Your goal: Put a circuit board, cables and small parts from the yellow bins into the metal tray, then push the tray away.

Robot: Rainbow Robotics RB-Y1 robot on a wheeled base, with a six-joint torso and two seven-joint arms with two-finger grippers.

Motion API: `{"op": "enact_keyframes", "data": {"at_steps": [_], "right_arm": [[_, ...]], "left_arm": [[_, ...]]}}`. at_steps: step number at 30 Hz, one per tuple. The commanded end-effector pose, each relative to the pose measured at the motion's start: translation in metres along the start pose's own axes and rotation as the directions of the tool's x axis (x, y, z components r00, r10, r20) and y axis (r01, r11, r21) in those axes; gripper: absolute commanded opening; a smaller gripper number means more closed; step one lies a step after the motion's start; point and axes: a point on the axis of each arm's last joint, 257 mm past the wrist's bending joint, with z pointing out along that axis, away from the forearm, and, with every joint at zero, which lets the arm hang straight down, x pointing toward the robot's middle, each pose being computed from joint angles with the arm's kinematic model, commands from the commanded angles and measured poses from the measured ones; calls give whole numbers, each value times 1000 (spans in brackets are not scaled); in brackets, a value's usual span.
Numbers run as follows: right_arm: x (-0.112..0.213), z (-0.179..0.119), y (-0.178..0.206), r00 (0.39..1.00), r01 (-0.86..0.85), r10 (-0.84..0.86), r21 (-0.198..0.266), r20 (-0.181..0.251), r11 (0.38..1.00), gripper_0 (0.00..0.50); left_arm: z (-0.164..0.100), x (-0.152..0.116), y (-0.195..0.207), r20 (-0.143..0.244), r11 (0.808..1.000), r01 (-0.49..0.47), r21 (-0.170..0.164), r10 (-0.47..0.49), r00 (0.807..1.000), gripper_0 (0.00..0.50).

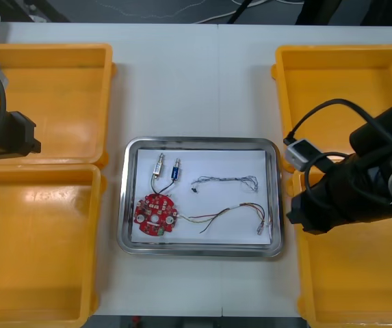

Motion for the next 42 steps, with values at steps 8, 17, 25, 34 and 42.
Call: {"op": "enact_keyframes", "data": {"at_steps": [8,17,25,34,42], "right_arm": [[-50,1,68,901,426,-425,10,83,905,500],[-69,31,112,836,544,-541,-1,94,839,500],[-79,54,143,756,651,-651,27,70,759,500],[-78,80,168,639,767,-769,55,20,639,500],[-62,88,171,591,806,-806,45,-21,590,500]], "left_arm": [[-10,-9,25,33,992,-110,-61,112,993,500],[-9,-9,27,34,992,-109,-70,112,993,500],[-9,-9,27,33,992,-109,-70,111,993,500],[-9,-7,28,26,991,-109,-72,111,994,500],[-9,-6,29,23,991,-113,-76,115,993,500]]}}
